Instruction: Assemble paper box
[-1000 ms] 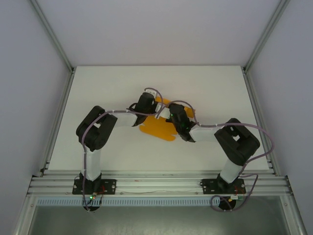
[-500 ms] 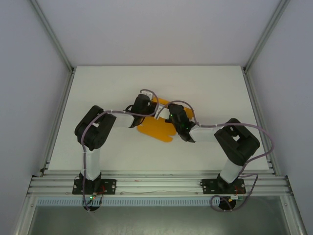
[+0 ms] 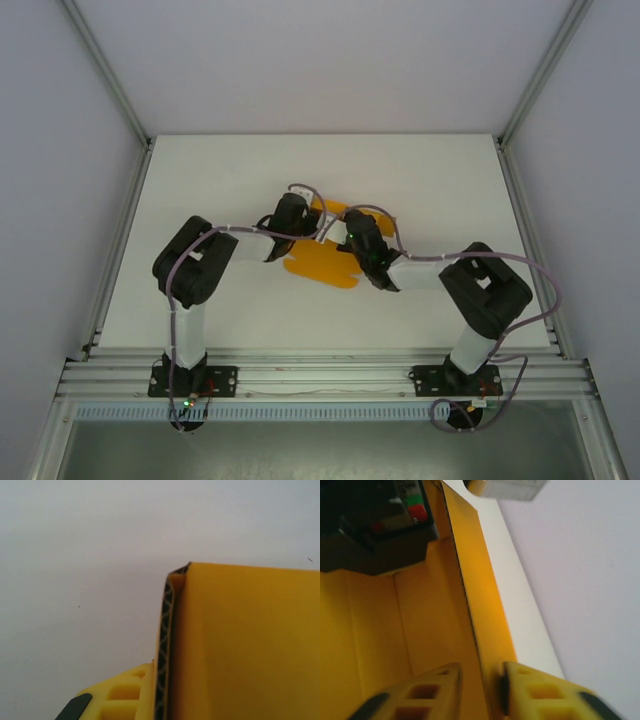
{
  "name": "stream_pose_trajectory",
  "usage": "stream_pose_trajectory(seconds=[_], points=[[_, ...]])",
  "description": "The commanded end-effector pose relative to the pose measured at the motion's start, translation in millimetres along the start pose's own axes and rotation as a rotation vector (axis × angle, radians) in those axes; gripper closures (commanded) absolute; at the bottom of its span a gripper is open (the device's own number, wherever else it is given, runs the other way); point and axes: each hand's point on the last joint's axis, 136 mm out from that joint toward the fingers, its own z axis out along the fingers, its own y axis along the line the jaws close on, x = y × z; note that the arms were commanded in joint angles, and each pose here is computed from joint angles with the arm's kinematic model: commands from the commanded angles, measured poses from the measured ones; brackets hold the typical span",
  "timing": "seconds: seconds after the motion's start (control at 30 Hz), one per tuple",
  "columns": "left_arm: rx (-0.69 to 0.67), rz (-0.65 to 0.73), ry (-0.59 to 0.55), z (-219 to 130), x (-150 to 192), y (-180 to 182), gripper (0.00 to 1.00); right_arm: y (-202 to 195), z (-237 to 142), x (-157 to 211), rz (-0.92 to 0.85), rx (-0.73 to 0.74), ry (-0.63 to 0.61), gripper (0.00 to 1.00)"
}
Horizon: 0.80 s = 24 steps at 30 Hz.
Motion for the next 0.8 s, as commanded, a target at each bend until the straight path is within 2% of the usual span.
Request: stream_pose_trajectory(seconds=[0.0,0.13,0.2,0.23,0.27,0.37,0.5,0.63,0.77], points=[[-0.064,-0.076,-0.044,-14,-15,23,1.00,3,-14,20,0.066,-0.035,0.063,0.53],[-0.029,-0.095,-0.085,-32,-27,19,1.00,-19,-43,7,0.189,-0.036,0.006,0.38],[-0.020,-0.120,-0.084,-39,-29,19,1.00,-18,-61,6,0.254,-0.092,-0.007,0.22],[-0.016,-0.129,-0.091,-42,-30,20,1.00,-19,-69,3,0.299,-0.105,-0.026,0.04],[-0.008,-0.134,-0.102,-47,-30,19,1.00,-23,-78,0,0.345,-0.110,-0.052,0.00],[0.024,-0.164,-0.123,-59,-32,19,1.00,-45,-102,-9,0.486,-0.044,-0.166,0.00],[0.061,-0.163,-0.138,-72,-36,13,1.00,-115,-131,-13,0.706,0.166,-0.270,0.00],[0.063,-0.161,-0.128,-77,-35,12,1.00,-167,-139,0,0.872,0.307,-0.187,0.00],[0.074,-0.166,-0.139,-80,-35,11,1.00,-180,-128,8,0.901,0.313,-0.129,0.00]])
